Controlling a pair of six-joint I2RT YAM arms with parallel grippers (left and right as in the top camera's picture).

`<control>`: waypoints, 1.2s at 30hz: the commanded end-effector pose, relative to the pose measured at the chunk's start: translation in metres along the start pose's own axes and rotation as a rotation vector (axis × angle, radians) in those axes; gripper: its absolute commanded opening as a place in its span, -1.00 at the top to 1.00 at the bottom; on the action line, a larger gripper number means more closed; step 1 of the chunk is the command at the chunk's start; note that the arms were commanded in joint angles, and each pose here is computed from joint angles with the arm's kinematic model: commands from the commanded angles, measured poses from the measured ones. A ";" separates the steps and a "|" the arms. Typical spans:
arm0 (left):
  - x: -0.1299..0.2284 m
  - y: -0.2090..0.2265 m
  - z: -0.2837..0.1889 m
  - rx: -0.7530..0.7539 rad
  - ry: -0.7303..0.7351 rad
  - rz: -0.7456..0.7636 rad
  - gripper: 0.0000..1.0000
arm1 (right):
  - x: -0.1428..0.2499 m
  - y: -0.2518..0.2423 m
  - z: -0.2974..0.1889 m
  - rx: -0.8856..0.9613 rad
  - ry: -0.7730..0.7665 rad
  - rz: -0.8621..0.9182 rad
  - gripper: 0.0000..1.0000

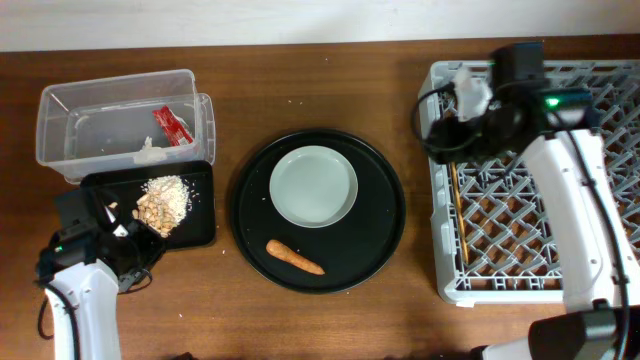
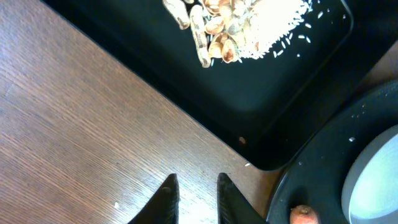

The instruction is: Sort waste into correct bins and load items into the dishwasher rack

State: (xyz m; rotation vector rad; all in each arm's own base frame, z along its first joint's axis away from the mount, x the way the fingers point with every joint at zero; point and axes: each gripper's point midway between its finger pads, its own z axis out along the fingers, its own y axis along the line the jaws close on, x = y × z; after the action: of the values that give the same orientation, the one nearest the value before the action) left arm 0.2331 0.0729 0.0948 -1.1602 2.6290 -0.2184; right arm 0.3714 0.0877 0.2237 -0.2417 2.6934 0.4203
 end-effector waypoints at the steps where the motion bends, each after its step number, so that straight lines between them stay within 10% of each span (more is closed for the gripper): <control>1: 0.017 -0.039 -0.003 0.039 -0.003 0.283 0.19 | -0.006 0.042 0.033 -0.022 0.025 -0.068 -0.14; 7: 0.031 -0.076 -0.014 0.020 -0.056 0.589 -0.26 | 0.024 0.067 0.139 0.029 0.232 -0.023 -0.18; 13: 0.029 -0.082 -0.010 0.029 -0.058 0.594 -0.29 | 0.056 0.049 0.198 0.073 0.385 0.041 -0.14; 20: 0.026 -0.085 -0.006 0.031 -0.063 0.594 -0.29 | 0.080 0.040 0.228 0.076 0.445 0.073 0.33; 24: 0.026 -0.085 -0.004 0.026 -0.054 0.594 -0.29 | 0.080 0.040 0.230 0.073 0.443 0.075 0.92; 29: 0.025 -0.085 -0.004 0.027 -0.057 0.594 -0.30 | 0.004 0.018 0.135 0.095 0.213 0.058 0.92; 36: 0.026 -0.085 -0.004 0.028 -0.056 0.594 -0.32 | -0.042 -0.165 -0.101 0.996 -0.221 0.165 0.91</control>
State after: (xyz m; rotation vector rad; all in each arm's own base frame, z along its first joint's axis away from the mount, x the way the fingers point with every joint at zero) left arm 0.2700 -0.0036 0.1081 -0.3613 2.7822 -0.1136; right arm 0.4255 -0.0267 0.2698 0.0580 2.4645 -0.3730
